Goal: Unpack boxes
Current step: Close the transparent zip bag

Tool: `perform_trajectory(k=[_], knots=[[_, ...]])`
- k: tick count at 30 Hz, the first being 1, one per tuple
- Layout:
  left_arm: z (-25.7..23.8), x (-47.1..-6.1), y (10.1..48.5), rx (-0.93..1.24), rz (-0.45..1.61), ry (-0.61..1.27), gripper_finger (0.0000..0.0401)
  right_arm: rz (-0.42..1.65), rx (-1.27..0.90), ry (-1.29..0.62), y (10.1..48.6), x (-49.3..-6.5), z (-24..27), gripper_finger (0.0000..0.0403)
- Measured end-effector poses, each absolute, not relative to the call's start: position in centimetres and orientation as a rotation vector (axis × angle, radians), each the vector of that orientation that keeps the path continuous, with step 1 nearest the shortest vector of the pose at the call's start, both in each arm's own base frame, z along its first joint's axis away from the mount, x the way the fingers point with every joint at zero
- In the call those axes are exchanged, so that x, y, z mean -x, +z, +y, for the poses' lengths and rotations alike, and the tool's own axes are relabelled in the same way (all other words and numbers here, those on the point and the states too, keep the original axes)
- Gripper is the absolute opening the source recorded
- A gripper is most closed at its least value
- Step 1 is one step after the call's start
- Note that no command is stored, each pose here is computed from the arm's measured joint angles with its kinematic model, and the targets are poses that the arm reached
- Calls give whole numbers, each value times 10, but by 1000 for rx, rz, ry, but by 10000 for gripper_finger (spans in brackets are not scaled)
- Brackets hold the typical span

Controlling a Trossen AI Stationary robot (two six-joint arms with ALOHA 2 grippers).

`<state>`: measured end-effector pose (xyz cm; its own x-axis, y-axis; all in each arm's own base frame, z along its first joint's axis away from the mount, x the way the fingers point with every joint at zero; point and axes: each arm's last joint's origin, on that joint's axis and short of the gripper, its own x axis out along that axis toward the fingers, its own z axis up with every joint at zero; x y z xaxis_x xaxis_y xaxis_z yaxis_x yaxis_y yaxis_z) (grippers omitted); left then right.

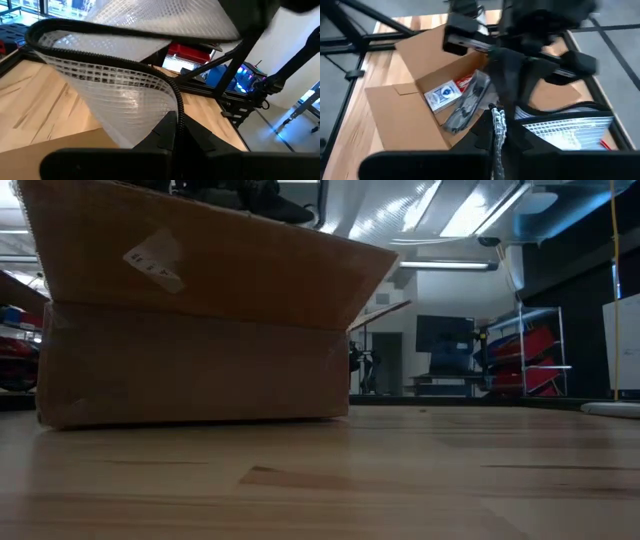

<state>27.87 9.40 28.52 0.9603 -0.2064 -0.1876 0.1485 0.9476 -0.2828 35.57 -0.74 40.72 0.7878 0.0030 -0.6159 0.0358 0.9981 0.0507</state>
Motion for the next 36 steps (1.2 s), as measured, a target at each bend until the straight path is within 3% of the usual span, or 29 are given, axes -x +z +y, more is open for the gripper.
perform_trajectory(k=[19, 26, 30, 36], knots=[[92, -279, 284, 280, 232, -175, 0, 736, -78, 63, 400, -354, -2, 0], [92, -279, 284, 280, 231, -173, 0, 787, -23, -38, 396, -351, -5, 9], [92, -279, 284, 280, 231, -171, 0, 779, 33, -62, 397, -351, -6, 49], [92, -279, 284, 281, 232, -171, 0, 765, 124, -27, 398, -352, -6, 158]])
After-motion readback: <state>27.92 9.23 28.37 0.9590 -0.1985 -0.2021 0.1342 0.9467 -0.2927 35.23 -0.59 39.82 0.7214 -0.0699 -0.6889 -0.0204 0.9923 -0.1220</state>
